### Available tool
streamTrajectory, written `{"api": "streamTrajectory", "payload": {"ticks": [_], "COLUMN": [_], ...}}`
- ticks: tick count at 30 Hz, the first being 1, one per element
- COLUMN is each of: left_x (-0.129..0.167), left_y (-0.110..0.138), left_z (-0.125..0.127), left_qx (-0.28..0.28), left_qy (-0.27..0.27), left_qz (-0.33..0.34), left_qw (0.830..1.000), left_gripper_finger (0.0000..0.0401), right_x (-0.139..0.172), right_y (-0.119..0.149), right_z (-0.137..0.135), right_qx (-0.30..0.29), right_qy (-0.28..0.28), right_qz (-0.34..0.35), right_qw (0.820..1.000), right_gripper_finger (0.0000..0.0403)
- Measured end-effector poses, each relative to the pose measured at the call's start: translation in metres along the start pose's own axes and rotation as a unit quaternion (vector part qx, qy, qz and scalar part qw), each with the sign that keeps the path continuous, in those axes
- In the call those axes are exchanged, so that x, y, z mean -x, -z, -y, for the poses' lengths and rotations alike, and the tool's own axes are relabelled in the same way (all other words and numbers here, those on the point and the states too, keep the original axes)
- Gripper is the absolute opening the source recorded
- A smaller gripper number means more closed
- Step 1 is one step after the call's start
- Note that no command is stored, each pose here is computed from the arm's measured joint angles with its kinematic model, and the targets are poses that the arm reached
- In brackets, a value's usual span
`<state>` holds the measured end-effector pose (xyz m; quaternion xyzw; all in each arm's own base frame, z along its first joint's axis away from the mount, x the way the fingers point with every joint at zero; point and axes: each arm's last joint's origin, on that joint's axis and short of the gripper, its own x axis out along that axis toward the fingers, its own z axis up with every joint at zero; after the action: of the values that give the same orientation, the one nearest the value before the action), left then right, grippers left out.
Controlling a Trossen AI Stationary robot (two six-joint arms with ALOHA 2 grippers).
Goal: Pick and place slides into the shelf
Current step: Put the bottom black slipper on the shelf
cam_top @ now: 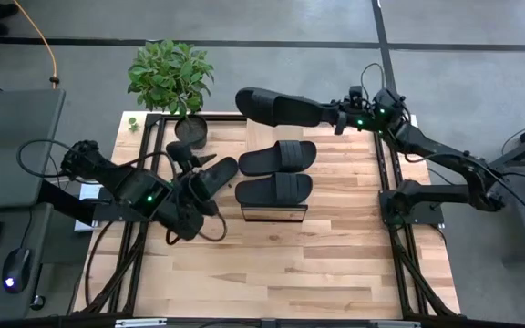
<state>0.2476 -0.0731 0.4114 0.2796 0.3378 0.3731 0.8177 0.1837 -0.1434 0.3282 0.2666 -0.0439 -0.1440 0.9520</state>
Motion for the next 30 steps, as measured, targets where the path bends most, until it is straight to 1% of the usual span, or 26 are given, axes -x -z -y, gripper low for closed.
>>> {"api": "streamTrajectory", "payload": {"ticks": [3,6,10,14,19,26,30], "left_x": [0.008,0.015,0.021,0.023,0.022,0.022,0.021], "left_y": [0.0,0.001,0.003,0.004,0.009,0.011,0.012], "left_z": [0.004,0.006,0.009,0.009,0.007,0.006,0.005], "left_qx": [0.0,0.001,-0.008,-0.004,-0.001,-0.011,-0.02], "left_qy": [0.01,0.019,0.024,0.025,0.022,0.018,0.012], "left_qz": [0.012,0.022,0.03,0.028,0.016,0.011,0.009], "left_qw": [1.0,1.0,0.999,0.999,1.0,1.0,1.0], "left_gripper_finger": [0.0165,0.0166,0.0164,0.0161,0.0161,0.0161,0.0161], "right_x": [-0.007,-0.017,-0.03,-0.041,-0.05,-0.054,-0.052], "right_y": [0.003,0.006,0.007,0.009,0.018,0.028,0.032], "right_z": [0.015,0.029,0.042,0.059,0.082,0.096,0.098], "right_qx": [-0.019,-0.036,-0.053,-0.089,-0.135,-0.16,-0.176], "right_qy": [0.015,0.004,-0.019,-0.035,-0.036,-0.024,-0.025], "right_qz": [-0.015,-0.023,-0.009,0.003,-0.023,-0.053,-0.081], "right_qw": [1.0,0.999,0.998,0.995,0.99,0.985,0.981], "right_gripper_finger": [0.0037,0.0037,0.0035,0.0035,0.0035,0.0035,0.0035]}}
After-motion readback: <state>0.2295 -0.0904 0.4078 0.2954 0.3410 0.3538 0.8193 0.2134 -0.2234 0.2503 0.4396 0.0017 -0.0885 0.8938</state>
